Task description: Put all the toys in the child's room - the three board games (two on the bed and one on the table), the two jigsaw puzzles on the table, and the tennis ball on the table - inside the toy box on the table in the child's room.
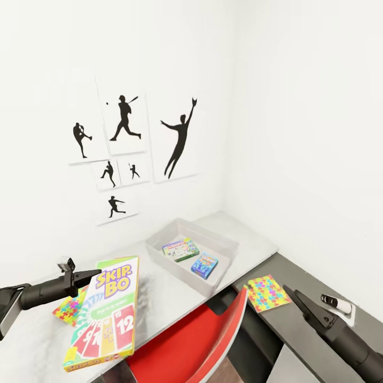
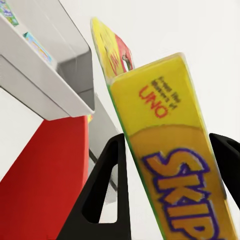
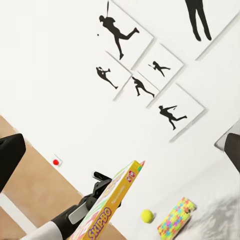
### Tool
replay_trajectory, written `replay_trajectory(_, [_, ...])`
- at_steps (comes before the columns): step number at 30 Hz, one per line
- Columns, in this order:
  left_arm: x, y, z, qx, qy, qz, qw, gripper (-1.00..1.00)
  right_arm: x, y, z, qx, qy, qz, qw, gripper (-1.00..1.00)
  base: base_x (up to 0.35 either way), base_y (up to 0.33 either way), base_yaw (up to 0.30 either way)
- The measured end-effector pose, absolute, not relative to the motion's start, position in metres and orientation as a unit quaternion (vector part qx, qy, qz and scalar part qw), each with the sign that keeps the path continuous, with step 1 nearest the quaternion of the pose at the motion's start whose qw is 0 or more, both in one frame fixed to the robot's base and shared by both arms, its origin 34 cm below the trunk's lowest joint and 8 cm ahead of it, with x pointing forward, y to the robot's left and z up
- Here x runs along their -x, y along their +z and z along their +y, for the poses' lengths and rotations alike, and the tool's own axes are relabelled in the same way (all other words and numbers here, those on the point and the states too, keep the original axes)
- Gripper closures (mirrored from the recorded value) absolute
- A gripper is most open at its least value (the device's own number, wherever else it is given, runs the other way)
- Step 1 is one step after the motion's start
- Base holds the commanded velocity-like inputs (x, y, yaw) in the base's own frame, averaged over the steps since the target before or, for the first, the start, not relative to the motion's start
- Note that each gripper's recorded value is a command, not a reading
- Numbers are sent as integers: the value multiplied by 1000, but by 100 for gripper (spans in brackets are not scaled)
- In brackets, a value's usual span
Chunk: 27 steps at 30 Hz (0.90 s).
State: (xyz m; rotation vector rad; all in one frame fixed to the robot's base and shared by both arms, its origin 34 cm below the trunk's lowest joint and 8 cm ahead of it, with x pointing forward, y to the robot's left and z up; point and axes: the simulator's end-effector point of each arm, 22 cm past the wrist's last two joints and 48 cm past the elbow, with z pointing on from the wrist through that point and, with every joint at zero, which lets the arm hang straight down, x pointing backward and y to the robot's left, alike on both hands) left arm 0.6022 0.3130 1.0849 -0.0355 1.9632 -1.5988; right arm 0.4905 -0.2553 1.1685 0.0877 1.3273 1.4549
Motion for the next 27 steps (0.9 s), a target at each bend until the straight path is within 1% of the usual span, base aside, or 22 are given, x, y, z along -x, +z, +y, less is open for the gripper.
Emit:
replay_trajectory(12, [-601, 1092, 313, 9, -603, 737, 306, 100, -488, 1174, -256, -32, 615, 558, 556, -100, 235, -248, 213])
replay_trajectory(18, [-601, 1094, 314, 9, -603, 736, 308, 100, -488, 1175, -256, -31, 615, 557, 557, -100, 218, -76, 78])
replay_trajectory(27, [-601, 1094, 315, 9, -603, 736, 308, 100, -488, 1175, -256, -32, 616, 557, 557, -100, 98, -13, 4])
